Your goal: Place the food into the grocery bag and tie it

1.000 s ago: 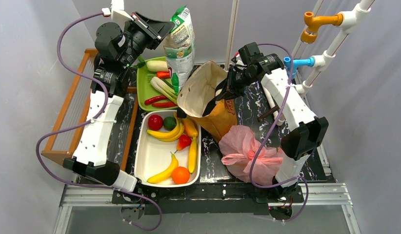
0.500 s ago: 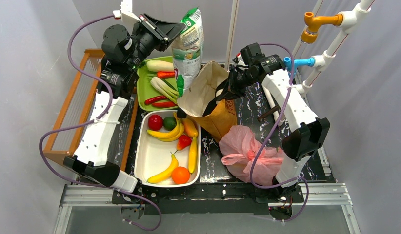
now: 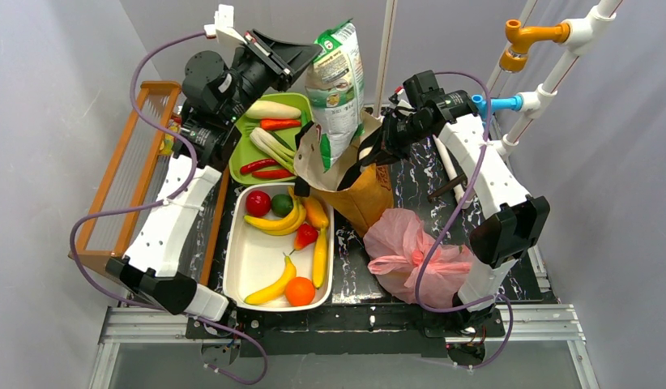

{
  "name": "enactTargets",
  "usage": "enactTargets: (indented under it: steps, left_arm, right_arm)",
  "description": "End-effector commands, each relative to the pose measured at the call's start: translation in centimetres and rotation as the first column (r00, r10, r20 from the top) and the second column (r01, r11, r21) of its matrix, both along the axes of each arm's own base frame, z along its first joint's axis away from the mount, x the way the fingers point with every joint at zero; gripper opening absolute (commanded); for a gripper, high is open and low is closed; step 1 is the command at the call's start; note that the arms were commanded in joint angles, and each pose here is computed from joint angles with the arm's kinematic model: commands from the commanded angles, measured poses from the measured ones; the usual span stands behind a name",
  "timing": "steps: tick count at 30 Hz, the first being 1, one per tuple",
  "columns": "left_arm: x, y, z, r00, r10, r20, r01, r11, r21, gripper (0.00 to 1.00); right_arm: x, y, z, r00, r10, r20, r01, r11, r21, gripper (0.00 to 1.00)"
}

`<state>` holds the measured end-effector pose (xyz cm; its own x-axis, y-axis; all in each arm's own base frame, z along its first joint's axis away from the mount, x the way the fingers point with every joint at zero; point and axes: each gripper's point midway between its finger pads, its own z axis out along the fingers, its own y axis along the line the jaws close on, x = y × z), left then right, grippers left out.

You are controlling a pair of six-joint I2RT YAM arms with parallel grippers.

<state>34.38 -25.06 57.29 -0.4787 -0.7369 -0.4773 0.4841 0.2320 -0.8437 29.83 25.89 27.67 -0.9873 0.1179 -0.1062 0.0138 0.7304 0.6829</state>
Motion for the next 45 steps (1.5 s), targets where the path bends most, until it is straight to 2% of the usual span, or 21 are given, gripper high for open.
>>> enactTargets:
  steps: [1, 3, 7, 11, 16, 21, 29, 35, 37, 39, 40, 43, 45]
  left_arm:
    - [-0.8, 0.4, 0.4, 0.995, 0.022, 0.098, -0.017, 0.998, -0.053, 0.0]
    - [-0.1, 0.4, -1.0, 0.993, 0.047, 0.111, -0.043, 0.998, -0.034, 0.0]
    - [1.5, 0.5, -2.6, 0.971, 0.115, 0.21, -0.108, 0.993, -0.046, 0.0]
    - [3.1, -0.3, -5.0, 0.961, 0.143, 0.236, -0.133, 0.99, -0.055, 0.0]
    - [2.4, -3.5, -7.8, 0.944, 0.116, 0.308, -0.145, 0.987, 0.074, 0.0]
    - [1.1, -5.1, -11.6, 0.914, 0.119, 0.388, -0.208, 0.958, 0.196, 0.0]
    - [0.9, -4.2, -19.0, 0.931, 0.173, 0.32, -0.276, 0.909, 0.312, 0.01]
    - [1.6, -1.9, -22.5, 0.935, 0.278, 0.22, -0.346, 0.852, 0.393, 0.11]
    - [2.0, -0.6, -23.7, 0.926, 0.338, 0.17, -0.378, 0.816, 0.437, 0.19]
    - [1.9, 0.0, -24.6, 0.924, 0.361, 0.126, -0.376, 0.796, 0.475, 0.22]
    - [1.9, 0.1, -24.9, 0.926, 0.36, 0.116, -0.369, 0.79, 0.49, 0.24]
    - [1.5, -0.3, -24.9, 0.94, 0.329, 0.093, -0.328, 0.79, 0.518, 0.37]
    - [1.0, -1.1, -22.8, 0.955, 0.264, 0.133, -0.293, 0.784, 0.548, 0.42]
  right_arm:
    - [-0.6, -0.3, 2.8, 0.998, 0.009, 0.055, -0.013, 0.998, 0.063, 0.01]
    - [-0.8, -0.3, 3.0, 0.999, 0.014, 0.051, -0.018, 0.997, 0.071, 0.01]
    - [-1.2, -0.2, 3.3, 0.999, 0.025, 0.043, -0.029, 0.996, 0.085, 0.01]
    - [-1.3, -0.1, 3.9, 0.999, 0.029, 0.032, -0.033, 0.993, 0.116, 0.01]
    - [-1.2, -0.1, 4.7, 0.999, 0.023, 0.025, -0.027, 0.988, 0.152, 0.01]
    - [-1.1, -0.5, 5.4, 1.0, 0.015, 0.014, -0.018, 0.982, 0.187, 0.01]
    - [-1.0, -1.0, 6.1, 1.0, 0.005, 0.0, -0.005, 0.975, 0.223, 0.01]
    - [-1.3, -1.2, 6.1, 1.0, 0.007, -0.007, -0.005, 0.972, 0.233, 0.01]
    - [-1.3, -1.2, 6.2, 1.0, 0.007, -0.011, -0.004, 0.971, 0.238, 0.01]
    - [-1.4, -1.1, 6.4, 1.0, 0.009, -0.011, -0.006, 0.969, 0.245, 0.01]
    - [-1.3, -1.1, 6.4, 1.0, 0.01, -0.013, -0.007, 0.969, 0.247, 0.01]
    - [-1.4, -1.0, 6.4, 1.0, 0.012, -0.021, -0.007, 0.968, 0.251, 0.01]
    - [-1.3, -1.0, 6.2, 1.0, 0.012, -0.026, -0.006, 0.968, 0.249, 0.01]
